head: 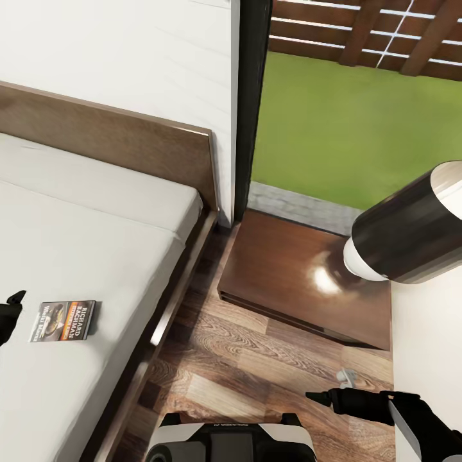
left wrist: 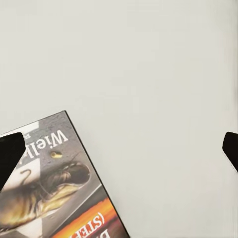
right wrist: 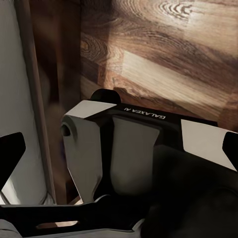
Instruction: In the bedroom, move the book from the bed onto either nightstand, and place the two sandals side by side next to the bed.
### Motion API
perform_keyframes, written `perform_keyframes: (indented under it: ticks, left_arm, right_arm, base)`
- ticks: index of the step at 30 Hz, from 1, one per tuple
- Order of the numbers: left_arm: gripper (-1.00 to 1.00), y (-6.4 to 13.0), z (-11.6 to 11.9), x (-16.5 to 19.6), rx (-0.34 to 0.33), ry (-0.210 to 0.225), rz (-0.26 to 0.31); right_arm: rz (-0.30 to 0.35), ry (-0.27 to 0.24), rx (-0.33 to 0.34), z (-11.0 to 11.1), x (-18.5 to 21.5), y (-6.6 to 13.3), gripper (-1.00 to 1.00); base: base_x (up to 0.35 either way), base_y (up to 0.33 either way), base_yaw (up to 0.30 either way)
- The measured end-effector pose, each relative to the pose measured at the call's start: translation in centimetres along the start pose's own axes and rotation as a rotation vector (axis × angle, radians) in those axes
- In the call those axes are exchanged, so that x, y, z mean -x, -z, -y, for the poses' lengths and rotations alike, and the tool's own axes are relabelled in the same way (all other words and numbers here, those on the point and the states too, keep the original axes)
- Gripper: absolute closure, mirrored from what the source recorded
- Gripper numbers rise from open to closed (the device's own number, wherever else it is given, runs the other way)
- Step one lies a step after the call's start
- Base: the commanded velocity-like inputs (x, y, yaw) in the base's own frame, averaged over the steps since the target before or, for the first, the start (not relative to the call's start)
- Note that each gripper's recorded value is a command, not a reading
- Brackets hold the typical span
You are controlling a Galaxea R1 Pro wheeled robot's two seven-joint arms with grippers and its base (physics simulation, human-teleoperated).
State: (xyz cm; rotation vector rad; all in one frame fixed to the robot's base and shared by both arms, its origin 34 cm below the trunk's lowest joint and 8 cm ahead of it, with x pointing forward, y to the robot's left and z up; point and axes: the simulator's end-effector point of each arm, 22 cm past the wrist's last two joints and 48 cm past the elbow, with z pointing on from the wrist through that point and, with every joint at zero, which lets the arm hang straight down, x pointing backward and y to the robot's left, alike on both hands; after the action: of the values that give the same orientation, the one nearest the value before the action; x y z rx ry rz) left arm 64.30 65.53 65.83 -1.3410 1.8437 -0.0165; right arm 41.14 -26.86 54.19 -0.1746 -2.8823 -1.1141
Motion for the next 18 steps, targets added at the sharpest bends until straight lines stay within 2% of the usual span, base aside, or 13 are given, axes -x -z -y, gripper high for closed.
perform_keyframes:
  ticks: [10, 18]
  left_arm:
    - [-1.00, 0.01, 0.08, 0.09, -0.001, -0.001, 0.003]
    - [-1.00, -0.74, -0.27, -0.54, -0.001, -0.001, 0.003]
  right_arm:
    - [0.001, 0.000, 0.000, 0.01, 0.02, 0.01, -1.00]
    - [0.001, 0.000, 0.000, 0.67, 0.26, -0.74, -1.00]
  base:
    - [0.000, 0.000, 0.000]
    - [0.000, 0.000, 0.000]
